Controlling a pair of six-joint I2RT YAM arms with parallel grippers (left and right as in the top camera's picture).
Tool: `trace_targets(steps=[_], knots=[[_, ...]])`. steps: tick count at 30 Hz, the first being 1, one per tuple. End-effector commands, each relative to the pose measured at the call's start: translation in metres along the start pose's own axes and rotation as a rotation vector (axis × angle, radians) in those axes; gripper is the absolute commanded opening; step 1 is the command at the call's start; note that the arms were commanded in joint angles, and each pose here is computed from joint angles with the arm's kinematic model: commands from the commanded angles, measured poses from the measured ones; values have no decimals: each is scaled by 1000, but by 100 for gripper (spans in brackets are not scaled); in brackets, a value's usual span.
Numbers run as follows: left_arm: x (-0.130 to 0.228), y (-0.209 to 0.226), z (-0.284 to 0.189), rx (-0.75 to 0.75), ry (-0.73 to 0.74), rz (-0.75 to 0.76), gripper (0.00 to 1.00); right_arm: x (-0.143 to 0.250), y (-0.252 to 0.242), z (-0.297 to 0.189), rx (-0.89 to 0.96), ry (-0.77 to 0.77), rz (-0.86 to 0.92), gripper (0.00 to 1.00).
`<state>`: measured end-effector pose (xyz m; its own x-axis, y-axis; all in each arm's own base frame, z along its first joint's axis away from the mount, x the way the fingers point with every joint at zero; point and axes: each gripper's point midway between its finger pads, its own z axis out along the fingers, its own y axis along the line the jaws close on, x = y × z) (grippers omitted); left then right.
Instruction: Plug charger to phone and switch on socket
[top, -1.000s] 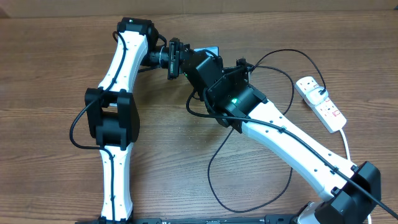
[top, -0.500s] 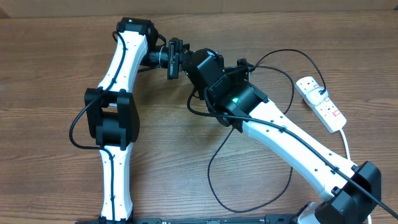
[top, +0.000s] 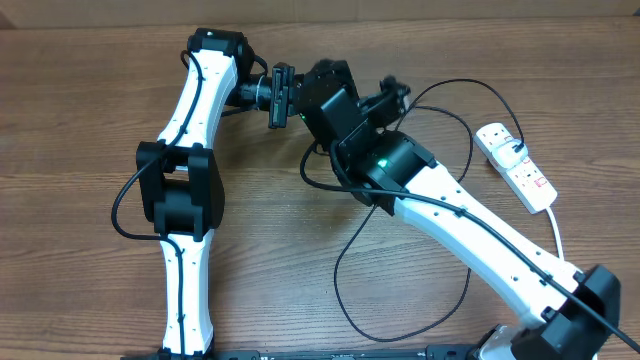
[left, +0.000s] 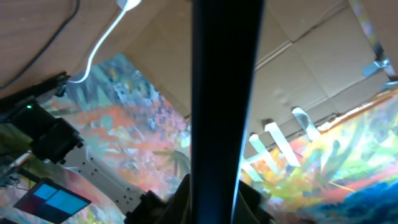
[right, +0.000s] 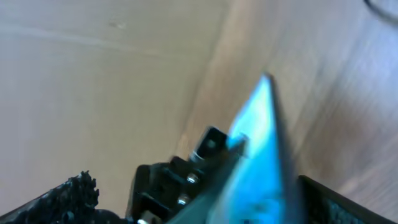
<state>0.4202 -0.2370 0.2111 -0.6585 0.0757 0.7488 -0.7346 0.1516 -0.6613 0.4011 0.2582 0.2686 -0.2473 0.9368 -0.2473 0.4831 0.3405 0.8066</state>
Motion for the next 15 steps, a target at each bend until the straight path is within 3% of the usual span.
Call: trace_targets(steps=[1, 7, 15], knots=[[-7, 8, -1, -55, -35, 1, 4, -45, 38, -43, -105, -142, -307, 100], [-11, 9, -1, -80, -43, 236, 4, -89, 33, -64, -64, -136, -497, 100], [10, 6, -4, -174, -78, 510, 4, -159, -56, -62, 262, 14, -505, 100]])
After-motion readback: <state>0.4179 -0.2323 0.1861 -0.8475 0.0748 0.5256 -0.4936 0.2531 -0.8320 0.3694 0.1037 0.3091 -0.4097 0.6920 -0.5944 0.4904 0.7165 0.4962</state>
